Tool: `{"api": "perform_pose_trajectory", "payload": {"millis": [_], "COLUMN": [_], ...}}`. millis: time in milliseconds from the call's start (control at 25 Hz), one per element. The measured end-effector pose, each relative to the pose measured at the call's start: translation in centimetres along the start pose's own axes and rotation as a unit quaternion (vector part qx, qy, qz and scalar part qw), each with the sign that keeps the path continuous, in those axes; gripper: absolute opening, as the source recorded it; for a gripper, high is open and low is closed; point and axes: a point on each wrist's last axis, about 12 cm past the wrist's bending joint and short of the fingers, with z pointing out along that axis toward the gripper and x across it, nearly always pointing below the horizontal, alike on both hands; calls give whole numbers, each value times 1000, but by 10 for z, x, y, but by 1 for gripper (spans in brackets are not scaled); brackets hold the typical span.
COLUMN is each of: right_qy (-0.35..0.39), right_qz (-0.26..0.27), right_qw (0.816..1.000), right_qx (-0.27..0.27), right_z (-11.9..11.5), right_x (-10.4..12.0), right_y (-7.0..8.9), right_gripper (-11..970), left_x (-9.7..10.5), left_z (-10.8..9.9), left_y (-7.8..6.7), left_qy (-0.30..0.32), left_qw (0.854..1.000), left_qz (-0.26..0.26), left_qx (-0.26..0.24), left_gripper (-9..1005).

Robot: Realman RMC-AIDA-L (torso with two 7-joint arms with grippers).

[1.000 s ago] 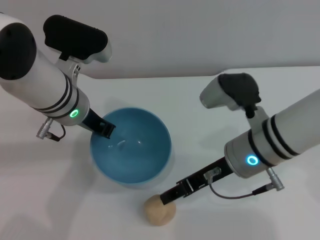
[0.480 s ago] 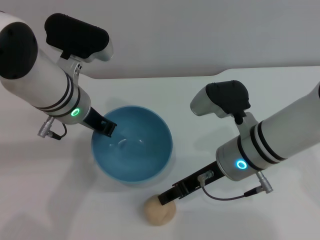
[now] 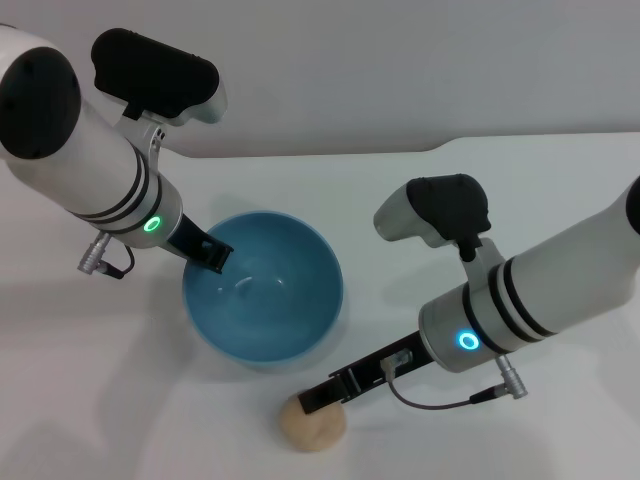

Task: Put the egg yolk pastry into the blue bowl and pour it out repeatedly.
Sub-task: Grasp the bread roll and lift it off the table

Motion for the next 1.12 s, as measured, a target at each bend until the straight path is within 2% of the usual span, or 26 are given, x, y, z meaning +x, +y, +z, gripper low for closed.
{"api": "perform_pose_trajectory", "payload": {"millis": [720,1120], "right_qy": [0,-5], "right_qz": [-10,-36], "right_qw": [1000,999], "right_qx": [1,-1], "right_z": [14,13], "right_x": [4,3], "right_y": [5,6], "right_gripper": [481,340], "left_x": [-1,-1], "left_z": [0,0], "left_y": [1,0], "left_qy": [-1,-1], "left_qw": [1000,1000], "left_qz": [0,1], "left_qx": [-1,-1], "left_gripper": [-1,-2]}}
